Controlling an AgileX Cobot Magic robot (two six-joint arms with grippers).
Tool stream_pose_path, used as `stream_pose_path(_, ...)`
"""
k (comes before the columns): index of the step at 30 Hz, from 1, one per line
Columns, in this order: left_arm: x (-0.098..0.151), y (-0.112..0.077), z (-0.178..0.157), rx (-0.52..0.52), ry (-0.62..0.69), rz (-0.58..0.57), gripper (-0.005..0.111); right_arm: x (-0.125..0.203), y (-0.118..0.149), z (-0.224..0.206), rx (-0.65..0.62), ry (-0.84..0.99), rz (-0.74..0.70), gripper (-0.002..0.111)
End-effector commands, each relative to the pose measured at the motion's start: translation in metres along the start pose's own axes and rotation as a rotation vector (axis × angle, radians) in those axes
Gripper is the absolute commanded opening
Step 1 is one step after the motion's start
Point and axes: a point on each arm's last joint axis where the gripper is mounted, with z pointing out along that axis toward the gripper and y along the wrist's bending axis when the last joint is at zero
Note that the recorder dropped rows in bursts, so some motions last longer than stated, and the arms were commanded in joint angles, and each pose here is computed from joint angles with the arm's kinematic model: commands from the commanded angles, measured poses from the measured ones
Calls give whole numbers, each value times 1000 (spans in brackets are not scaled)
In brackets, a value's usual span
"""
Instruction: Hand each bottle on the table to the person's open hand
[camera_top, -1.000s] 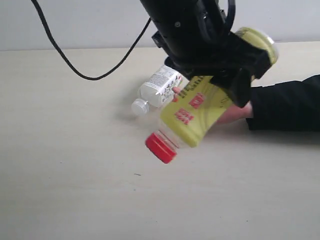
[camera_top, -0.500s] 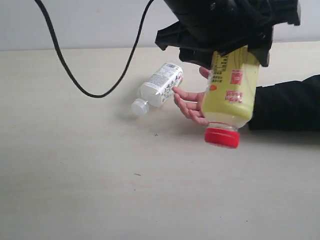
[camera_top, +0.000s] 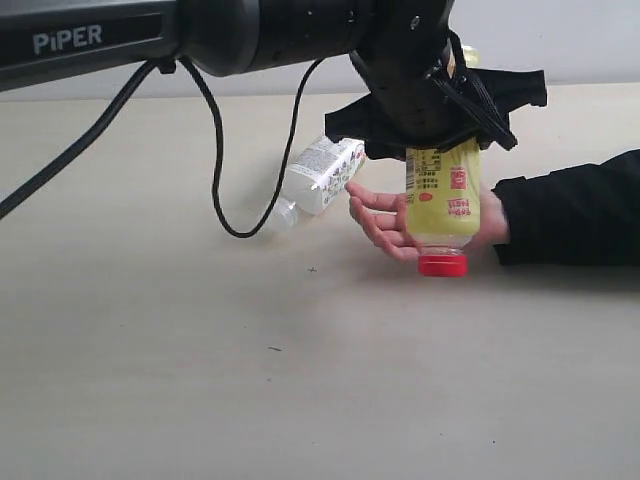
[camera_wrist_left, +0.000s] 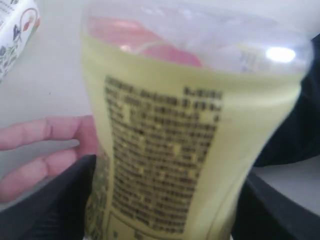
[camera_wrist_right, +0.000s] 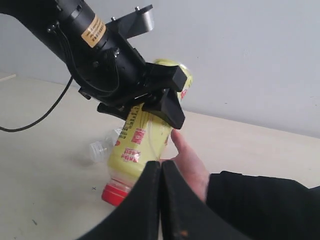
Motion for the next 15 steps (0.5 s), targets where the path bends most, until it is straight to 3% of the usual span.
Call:
stream_pose_path(1, -5, -13, -4, 98, -75, 25, 0, 1, 0, 0, 2, -4, 0, 0)
stream_pose_path(8, 2, -9, -2, 48, -1, 62, 0, 1, 0, 0, 2, -4, 0, 0)
stream_pose_path(15, -11, 1, -11, -52, 62, -43, 0, 1, 0, 0, 2, -4, 0, 0)
